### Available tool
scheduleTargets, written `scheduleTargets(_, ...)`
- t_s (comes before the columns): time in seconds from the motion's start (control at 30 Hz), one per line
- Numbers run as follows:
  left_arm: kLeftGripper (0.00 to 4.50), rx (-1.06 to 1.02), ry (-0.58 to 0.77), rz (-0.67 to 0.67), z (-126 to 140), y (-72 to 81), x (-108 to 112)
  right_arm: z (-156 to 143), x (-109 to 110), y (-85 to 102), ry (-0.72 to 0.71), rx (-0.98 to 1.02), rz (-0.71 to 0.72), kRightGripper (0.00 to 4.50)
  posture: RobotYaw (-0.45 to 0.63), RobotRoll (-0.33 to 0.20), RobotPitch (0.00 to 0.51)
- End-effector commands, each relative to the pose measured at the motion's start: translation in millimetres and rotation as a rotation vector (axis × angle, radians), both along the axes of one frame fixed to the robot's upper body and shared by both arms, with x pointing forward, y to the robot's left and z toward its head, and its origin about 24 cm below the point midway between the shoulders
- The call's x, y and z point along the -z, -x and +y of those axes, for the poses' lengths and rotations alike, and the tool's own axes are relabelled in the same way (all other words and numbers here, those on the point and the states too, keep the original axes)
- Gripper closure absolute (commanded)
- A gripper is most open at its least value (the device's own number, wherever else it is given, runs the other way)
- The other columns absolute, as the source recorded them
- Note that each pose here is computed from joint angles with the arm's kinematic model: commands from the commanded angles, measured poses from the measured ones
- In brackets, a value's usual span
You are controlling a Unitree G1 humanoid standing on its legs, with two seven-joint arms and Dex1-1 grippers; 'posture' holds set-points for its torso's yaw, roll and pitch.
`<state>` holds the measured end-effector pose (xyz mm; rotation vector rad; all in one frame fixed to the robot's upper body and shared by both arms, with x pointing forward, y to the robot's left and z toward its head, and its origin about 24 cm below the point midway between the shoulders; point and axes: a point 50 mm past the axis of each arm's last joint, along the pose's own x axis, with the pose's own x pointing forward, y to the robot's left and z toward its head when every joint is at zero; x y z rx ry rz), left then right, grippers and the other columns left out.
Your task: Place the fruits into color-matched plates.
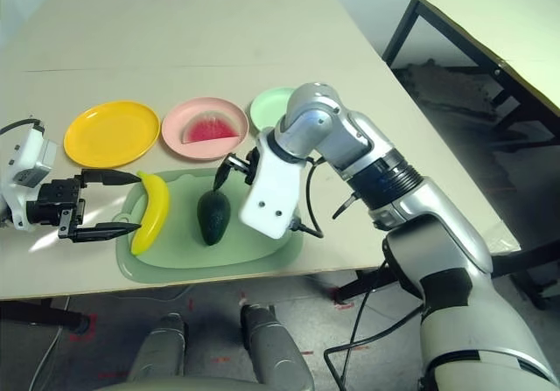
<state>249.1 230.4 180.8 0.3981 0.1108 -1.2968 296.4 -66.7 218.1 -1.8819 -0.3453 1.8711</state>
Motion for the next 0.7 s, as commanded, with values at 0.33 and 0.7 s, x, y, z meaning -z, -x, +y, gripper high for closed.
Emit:
scheduleTargets(0.33, 0.0, -0.013, 0.002, 0.018, 0, 5.5, 3, 8, 14, -1.0, 0.026, -0.015, 0.004, 0.04, 0.01, 0.0, 0.186)
scheduleTargets(0.7, 0.0, 0.014, -0.011, 0.024, -2, 5.7, 5, 22, 25, 5.3, 0.018, -0.036, 0.032, 0.04, 0.01, 0.0, 0.189)
